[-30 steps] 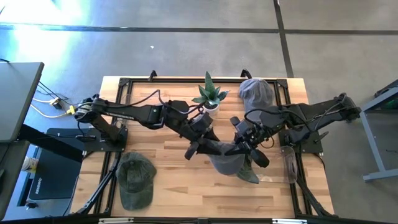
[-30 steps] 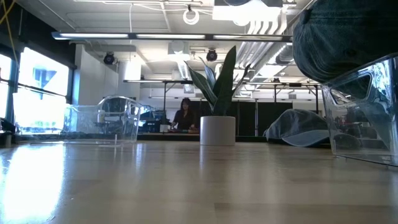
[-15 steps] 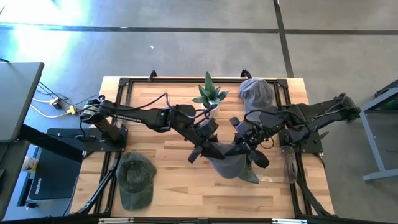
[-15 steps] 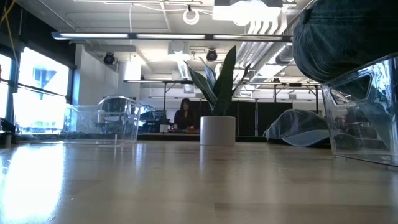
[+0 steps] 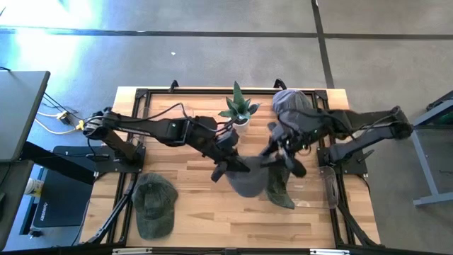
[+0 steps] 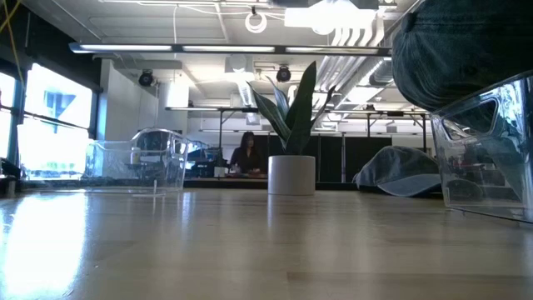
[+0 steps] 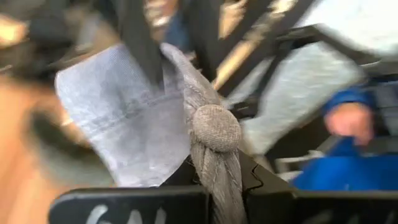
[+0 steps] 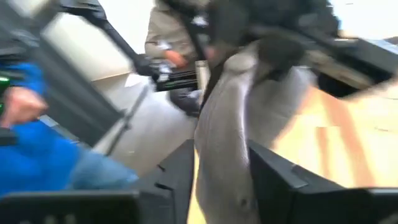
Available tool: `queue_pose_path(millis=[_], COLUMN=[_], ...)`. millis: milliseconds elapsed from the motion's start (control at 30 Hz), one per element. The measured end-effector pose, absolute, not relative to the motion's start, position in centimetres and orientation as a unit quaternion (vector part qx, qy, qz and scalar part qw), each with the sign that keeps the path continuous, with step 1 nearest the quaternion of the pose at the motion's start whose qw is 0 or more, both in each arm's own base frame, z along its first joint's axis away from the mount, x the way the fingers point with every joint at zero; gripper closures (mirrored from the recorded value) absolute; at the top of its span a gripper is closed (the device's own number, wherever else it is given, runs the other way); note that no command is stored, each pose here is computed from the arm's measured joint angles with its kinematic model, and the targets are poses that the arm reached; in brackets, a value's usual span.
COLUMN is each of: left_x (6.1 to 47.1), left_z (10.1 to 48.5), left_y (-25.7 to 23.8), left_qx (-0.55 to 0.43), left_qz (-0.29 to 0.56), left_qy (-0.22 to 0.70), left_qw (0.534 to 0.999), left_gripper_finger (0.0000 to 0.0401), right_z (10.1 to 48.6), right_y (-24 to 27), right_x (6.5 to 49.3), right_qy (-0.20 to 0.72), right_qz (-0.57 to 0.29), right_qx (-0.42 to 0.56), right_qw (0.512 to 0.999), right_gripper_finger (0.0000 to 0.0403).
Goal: Pick & Place hat
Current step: Put the left gray cap into the left transparent bin
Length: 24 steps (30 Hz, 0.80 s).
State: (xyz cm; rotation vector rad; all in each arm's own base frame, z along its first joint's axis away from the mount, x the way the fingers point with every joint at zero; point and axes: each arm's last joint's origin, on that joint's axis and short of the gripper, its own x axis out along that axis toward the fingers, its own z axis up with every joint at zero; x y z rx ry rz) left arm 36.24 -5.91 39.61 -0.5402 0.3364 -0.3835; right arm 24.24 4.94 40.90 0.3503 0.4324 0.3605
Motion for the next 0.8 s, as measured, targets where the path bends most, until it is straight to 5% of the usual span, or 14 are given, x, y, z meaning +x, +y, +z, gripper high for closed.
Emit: queue_pose_path(millis=[167,433,800], left_x=[34.3,29.5,23.2], left_z=[39.9,41.9,41.9], left_y=[-4.7,-1.4,0.6], left_qx=[-0.261,-0.277,-0.266], left_qz=[-0.077,0.12,0.372], left_qy=[0.197,0.188,0.206], left_qw=[0.942,0.935,0.865], left_gripper_finger=[0.0399,0.04,0.0401], right_z=[42.1,43.4,42.6], right_y=[2.2,-0.4,-2.6], right_x=[22.2,20.2,21.1], right_qy=[0.179,0.125,0.149], right_qz=[0.081,-0.033,-0.07], right_qx=[0.166,0.142,0.084], right_qw=[0.966,0.981,0.983], right_gripper_finger=[0.0224,0.0219,0.0219])
